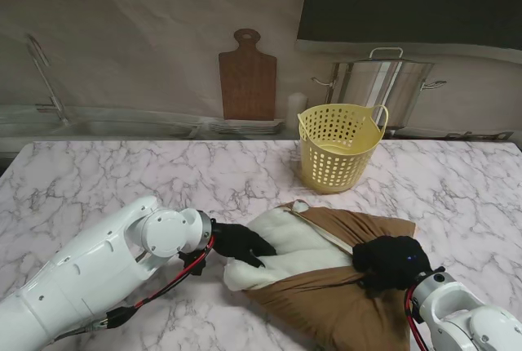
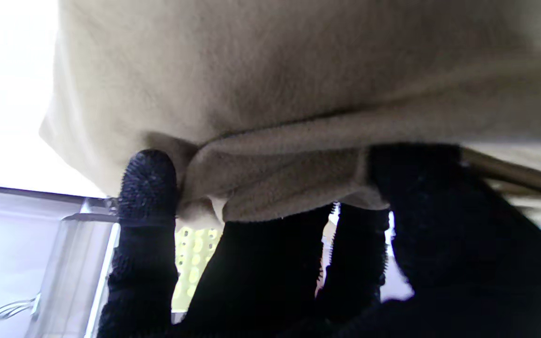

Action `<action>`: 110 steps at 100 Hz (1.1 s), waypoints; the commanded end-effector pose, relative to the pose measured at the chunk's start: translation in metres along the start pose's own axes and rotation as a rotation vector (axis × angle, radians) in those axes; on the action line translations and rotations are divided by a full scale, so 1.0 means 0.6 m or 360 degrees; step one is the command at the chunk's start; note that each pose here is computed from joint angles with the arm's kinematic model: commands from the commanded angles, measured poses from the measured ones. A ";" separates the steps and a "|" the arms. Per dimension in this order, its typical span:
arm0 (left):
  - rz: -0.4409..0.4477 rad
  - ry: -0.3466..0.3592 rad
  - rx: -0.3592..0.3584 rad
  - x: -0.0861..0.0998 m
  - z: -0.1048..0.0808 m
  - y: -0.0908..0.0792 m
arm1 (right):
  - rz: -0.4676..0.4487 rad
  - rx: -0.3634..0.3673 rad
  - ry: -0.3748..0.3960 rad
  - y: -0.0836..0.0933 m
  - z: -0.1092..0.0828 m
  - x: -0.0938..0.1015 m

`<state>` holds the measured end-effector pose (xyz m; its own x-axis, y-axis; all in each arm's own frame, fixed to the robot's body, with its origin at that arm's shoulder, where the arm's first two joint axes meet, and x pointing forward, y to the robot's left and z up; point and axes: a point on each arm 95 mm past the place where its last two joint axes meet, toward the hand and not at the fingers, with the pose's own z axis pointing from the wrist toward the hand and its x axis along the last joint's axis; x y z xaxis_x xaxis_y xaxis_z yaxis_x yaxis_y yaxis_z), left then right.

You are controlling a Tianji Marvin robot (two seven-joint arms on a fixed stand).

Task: Remove the pillowcase from the pillow and put it in the laundry basket

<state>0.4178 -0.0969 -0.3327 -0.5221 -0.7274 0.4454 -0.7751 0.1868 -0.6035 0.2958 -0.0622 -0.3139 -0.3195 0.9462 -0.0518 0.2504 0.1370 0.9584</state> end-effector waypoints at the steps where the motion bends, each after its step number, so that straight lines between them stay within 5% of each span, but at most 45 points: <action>1: -0.0048 -0.0170 -0.0157 -0.070 -0.008 0.078 | -0.0065 0.0111 -0.0032 -0.035 0.004 -0.023; 32: 0.0122 -0.0124 0.0241 -0.037 -0.080 0.040 | 0.0037 0.0035 0.0221 -0.012 0.043 0.024; 61: 0.0274 -0.0152 0.0726 0.000 -0.160 -0.011 | 0.0076 0.0034 0.0295 -0.007 0.064 0.042; 72: 0.0309 -0.0073 0.0904 0.026 -0.155 -0.025 | 0.0083 0.0024 0.0303 -0.005 0.068 0.045; 87: 0.0301 0.0080 0.1010 0.067 -0.125 -0.031 | 0.0093 0.0006 0.0315 -0.004 0.072 0.048; 110: 0.0139 0.0367 0.0880 0.107 -0.062 -0.006 | 0.0116 -0.0035 0.0321 0.000 0.076 0.049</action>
<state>0.3786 -0.1109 -0.2651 -0.6720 -0.5653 0.4784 -0.4279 -0.2309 -0.8739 0.3300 -0.0203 -0.3185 -0.4845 0.8726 0.0624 0.2384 0.0630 0.9691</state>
